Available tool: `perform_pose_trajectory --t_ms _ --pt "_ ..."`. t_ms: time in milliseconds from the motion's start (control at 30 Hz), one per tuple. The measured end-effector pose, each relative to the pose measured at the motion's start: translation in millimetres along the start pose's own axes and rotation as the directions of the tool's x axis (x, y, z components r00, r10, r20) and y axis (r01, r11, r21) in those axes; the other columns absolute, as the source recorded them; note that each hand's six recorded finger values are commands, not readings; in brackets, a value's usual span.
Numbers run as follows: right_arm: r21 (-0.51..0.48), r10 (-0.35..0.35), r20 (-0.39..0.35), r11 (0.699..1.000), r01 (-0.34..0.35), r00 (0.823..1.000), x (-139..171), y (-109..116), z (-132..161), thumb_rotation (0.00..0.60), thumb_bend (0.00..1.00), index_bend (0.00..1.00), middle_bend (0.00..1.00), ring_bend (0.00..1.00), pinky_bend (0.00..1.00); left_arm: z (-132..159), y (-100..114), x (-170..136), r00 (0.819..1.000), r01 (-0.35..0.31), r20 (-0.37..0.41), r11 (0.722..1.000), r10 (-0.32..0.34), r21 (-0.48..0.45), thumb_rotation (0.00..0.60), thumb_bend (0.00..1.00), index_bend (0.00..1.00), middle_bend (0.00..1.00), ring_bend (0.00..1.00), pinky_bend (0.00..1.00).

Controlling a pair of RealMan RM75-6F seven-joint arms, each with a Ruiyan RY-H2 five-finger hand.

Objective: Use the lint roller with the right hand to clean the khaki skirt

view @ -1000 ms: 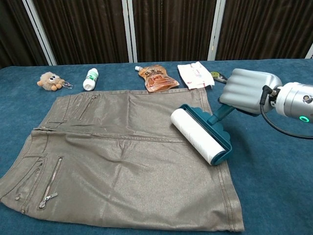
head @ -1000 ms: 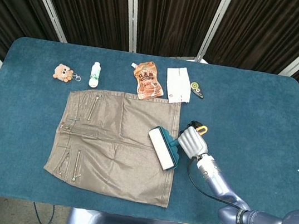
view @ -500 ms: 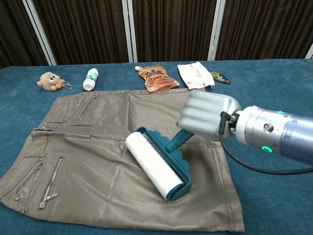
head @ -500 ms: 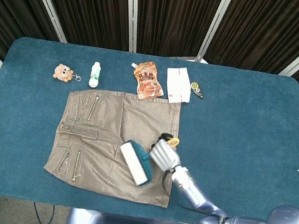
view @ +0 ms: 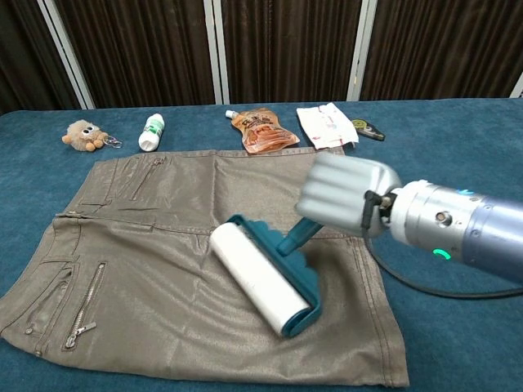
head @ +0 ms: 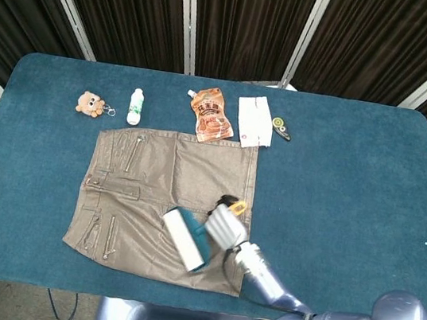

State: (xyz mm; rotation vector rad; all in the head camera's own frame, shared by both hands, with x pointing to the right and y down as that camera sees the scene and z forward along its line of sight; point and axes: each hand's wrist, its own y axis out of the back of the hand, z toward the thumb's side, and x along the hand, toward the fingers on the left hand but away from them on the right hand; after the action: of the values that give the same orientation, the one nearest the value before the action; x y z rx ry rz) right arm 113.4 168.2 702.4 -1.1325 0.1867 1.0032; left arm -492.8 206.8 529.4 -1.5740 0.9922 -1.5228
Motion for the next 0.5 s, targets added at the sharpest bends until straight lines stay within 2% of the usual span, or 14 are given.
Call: perform_pose_trajectory --t_ms 133,300,500 --pt "0.047 0.064 0.052 0.997 -0.067 0.997 10 -39 -28 0.6 0.92 0.49 0.57 0.47 0.45 2 -1 0 1.0 0.002 0.003 1.0 -0.002 0.004 0.6 0.0 0.0 0.0 0.0 0.0" --pt "0.059 0.14 0.11 0.987 -0.147 0.984 23 -82 -56 0.6 0.92 0.49 0.57 0.47 0.45 5 -3 0 1.0 0.005 0.007 1.0 -0.005 0.012 0.6 0.0 0.0 0.0 0.0 0.0" --pt "0.013 0.24 0.179 0.969 -0.247 0.954 44 -130 -87 0.6 0.92 0.49 0.57 0.47 0.45 8 -6 0 1.0 0.009 0.011 1.0 -0.01 0.019 0.6 0.0 0.0 0.0 0.0 0.0"
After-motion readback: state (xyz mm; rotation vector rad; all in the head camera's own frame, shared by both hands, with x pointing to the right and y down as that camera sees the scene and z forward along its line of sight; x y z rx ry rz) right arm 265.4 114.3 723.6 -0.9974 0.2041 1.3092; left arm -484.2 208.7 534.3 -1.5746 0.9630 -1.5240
